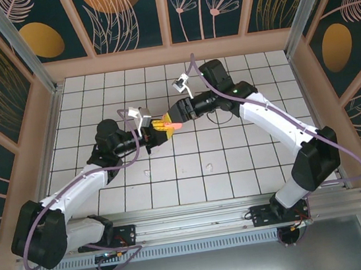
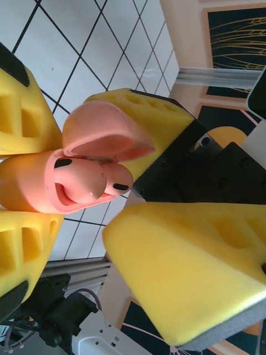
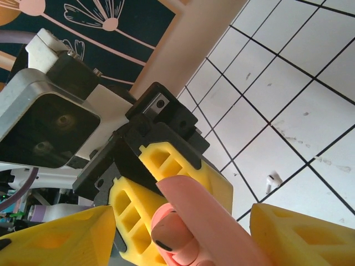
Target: Insert the wireless bluetooth earbuds into the charging case
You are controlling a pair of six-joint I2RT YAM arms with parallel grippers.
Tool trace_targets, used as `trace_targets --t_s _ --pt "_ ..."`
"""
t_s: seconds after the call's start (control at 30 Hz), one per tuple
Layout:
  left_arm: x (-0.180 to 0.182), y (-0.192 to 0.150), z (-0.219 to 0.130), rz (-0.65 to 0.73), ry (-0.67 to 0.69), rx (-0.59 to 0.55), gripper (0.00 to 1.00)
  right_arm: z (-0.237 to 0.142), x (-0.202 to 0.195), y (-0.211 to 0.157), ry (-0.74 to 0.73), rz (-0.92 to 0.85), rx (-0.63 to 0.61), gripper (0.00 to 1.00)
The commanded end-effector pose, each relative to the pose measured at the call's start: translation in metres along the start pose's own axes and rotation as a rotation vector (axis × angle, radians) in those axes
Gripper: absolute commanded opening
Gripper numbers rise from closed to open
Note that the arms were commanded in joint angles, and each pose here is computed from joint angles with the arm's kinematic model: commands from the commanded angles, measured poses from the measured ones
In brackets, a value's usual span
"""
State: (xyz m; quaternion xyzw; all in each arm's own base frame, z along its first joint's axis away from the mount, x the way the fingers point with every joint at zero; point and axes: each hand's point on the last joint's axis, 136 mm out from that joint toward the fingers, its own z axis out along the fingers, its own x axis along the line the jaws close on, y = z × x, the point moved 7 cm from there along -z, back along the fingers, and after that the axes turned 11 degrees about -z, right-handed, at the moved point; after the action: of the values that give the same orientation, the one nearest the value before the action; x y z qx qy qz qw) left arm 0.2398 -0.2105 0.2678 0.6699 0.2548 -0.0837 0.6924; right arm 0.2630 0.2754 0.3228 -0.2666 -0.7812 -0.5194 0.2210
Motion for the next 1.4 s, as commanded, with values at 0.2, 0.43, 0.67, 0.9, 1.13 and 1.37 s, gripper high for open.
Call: trace_targets --t_s 0.2,0.43,0.67,0.9,1.13,1.37 --pt "0.011 -0.004 0.005 -0.052 0.04 0.008 0.0 -0.036 0.038 0.025 -0.011 -0.222 -0.118 0.64" --pt "0.017 -0.005 0.005 -0.066 0.085 -0.014 0.0 -0.085 0.053 0.028 -0.202 -0.335 -0.316 0.65" --pt "0.035 0.0 0.017 -0.137 0.136 -0.022 0.0 -0.11 0.007 0.012 -0.623 -0.177 -0.364 0.68" --pt "0.102 -0.014 0.046 -0.4 0.379 0.015 0.0 -0.121 -0.057 -0.027 -0.785 0.126 -0.327 0.69" --pt "0.162 -0.051 0.111 -0.551 0.487 0.094 0.0 -0.135 -0.089 -0.069 -0.822 0.29 -0.321 0.69" --pt "0.183 -0.078 0.183 -0.578 0.507 0.155 0.05 -0.145 -0.105 -0.104 -0.85 0.38 -0.319 0.69"
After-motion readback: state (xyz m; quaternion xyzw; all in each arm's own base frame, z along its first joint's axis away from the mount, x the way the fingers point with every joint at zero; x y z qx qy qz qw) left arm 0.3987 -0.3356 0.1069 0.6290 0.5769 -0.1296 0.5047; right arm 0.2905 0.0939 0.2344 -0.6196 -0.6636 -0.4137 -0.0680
